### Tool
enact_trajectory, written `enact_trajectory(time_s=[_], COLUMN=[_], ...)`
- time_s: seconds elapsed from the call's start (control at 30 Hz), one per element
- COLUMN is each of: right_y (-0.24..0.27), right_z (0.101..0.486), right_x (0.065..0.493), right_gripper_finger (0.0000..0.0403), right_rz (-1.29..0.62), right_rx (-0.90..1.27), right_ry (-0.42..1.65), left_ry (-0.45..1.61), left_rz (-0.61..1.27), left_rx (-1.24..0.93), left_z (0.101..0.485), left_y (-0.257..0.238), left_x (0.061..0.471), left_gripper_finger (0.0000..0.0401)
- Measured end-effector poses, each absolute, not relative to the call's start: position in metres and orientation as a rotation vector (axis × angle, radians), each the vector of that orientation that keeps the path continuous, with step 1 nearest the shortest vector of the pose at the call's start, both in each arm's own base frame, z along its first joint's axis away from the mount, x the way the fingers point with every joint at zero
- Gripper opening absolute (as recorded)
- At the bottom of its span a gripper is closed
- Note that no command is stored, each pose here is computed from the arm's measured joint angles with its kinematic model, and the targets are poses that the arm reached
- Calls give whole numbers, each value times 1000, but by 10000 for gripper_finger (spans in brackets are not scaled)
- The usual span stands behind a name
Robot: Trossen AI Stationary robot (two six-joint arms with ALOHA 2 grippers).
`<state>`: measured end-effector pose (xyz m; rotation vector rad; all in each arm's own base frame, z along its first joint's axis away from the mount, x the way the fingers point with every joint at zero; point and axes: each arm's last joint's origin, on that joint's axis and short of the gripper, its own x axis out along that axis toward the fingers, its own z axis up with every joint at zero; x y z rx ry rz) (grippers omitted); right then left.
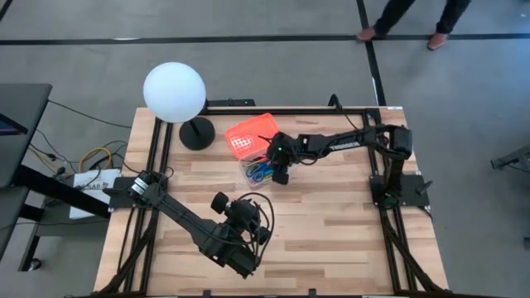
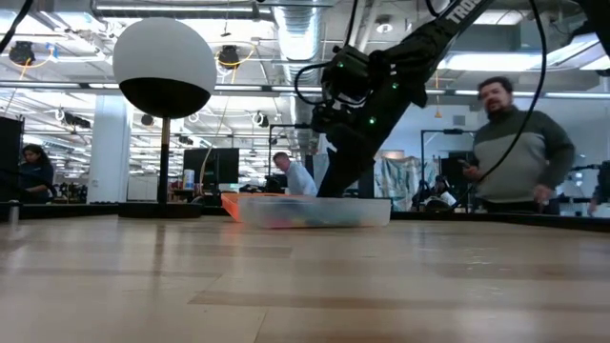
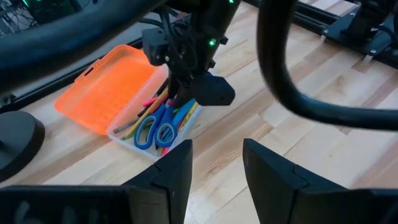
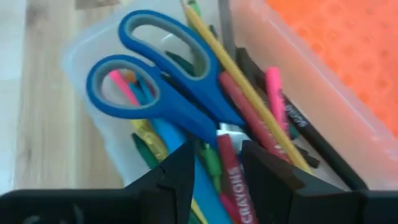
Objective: Pick & place school supplies into a supply box
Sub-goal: Move the supply box from top to center of the table
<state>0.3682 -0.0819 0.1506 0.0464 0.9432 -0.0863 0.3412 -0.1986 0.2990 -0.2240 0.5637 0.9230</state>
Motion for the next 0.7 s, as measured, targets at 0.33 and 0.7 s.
enact_trajectory(time_s=[0.33, 0.7], right_y=[-56, -28], right_z=[150, 148], right_x=[372, 370], right_gripper_finger=[122, 122], right_rz=[-19, 67], right_rx=[8, -46], right_ry=[957, 1022], left_ry=[585, 592], left_rz=[913, 907], left_rx=[-181, -167], left_z=[299, 299], left_y=[-198, -200], left_x=[341, 339], left_gripper_finger=[137, 137])
